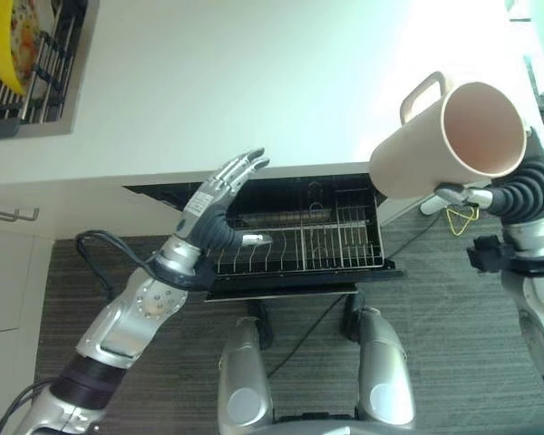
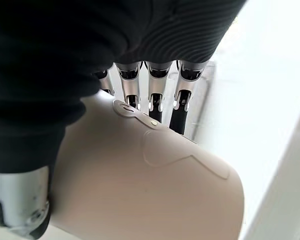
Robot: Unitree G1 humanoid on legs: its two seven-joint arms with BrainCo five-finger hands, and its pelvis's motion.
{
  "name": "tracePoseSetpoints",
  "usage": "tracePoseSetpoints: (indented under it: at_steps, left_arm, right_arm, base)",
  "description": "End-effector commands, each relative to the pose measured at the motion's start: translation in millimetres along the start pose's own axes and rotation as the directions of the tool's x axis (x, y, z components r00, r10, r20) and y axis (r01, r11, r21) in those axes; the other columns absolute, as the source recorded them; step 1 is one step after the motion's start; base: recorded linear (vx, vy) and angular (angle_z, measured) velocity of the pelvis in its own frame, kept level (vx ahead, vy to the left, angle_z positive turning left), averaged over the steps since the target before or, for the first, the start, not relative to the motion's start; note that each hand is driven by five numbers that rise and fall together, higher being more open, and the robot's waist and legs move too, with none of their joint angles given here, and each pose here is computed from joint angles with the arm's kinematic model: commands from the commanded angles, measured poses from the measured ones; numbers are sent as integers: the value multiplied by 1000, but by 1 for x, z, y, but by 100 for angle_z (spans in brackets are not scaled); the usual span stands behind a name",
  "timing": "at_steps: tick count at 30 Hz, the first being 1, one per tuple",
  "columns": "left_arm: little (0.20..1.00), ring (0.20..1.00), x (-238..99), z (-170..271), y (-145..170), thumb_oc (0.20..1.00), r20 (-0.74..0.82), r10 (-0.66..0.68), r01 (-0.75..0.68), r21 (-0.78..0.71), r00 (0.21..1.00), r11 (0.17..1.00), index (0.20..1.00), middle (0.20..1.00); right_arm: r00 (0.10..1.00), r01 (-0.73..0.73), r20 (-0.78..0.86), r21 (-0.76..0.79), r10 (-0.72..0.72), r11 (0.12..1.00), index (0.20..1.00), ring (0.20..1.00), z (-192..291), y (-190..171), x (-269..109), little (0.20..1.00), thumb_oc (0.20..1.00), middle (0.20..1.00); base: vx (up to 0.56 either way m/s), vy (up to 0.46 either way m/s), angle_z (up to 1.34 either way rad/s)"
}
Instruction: Place the dishes in the dishwasher.
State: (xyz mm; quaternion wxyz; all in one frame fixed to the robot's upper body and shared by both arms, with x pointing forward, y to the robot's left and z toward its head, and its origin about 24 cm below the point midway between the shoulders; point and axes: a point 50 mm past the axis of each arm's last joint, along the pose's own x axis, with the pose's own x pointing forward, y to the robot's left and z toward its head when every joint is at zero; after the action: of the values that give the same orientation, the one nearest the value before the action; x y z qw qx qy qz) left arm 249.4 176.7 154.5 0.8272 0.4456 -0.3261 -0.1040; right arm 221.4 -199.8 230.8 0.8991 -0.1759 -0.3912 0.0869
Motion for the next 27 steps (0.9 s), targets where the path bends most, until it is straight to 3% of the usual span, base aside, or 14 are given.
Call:
tracePoseSetpoints:
  at_steps: [1, 9, 10, 11, 12, 17, 19, 27]
  left_arm:
    - [1000, 1000, -28, -28, -33, 1000, -201, -215, 219, -2, 956, 976, 1000, 1000]
    - [1000, 1000, -27, -31, -41, 1000, -171, -265, 280, 72, 949, 957, 1000, 1000]
    - [918, 918, -25, -26, -43, 918, -116, -268, 279, 97, 957, 955, 918, 918]
    - [909, 909, -24, -23, -44, 909, -82, -258, 266, 105, 963, 958, 909, 909]
    - [1000, 1000, -23, -17, -48, 1000, -32, -216, 218, 110, 976, 970, 1000, 1000]
    - [1000, 1000, -13, -19, -45, 1000, -12, -162, 163, 116, 987, 980, 1000, 1000]
    - [1000, 1000, 9, -10, -32, 1000, 22, -118, 112, 173, 993, 979, 1000, 1000]
    - [1000, 1000, 18, 0, -18, 1000, 77, -87, 68, 219, 993, 973, 1000, 1000]
  right_arm:
    - [980, 4, 201, 13, -7, 1000, 200, 200, 31, -7, 10, 200, 200, 200]
    - [958, 12, 286, -19, -6, 1000, 200, 200, 44, -13, 21, 200, 200, 200]
    - [951, 31, 309, -32, -20, 999, 200, 200, 49, -16, 26, 200, 200, 200]
    - [947, 41, 320, -40, -26, 998, 200, 200, 51, -18, 30, 200, 200, 200]
    - [939, 59, 342, -54, -37, 997, 200, 200, 55, -20, 38, 200, 200, 200]
    - [944, 85, 322, -38, -68, 996, 200, 200, 52, -23, 45, 200, 200, 200]
    - [932, 111, 346, 6, -106, 994, 200, 200, 47, -21, 39, 200, 200, 200]
    - [920, 105, 381, -23, -89, 994, 200, 200, 54, -16, 39, 200, 200, 200]
  base:
    - [14, 1, -7]
    - [-14, -35, -2]
    - [-130, -2, 5]
    - [-217, 48, 6]
    - [-182, 65, 2]
    - [-57, 246, -6]
    - [-263, 102, -3]
    - [-209, -124, -2]
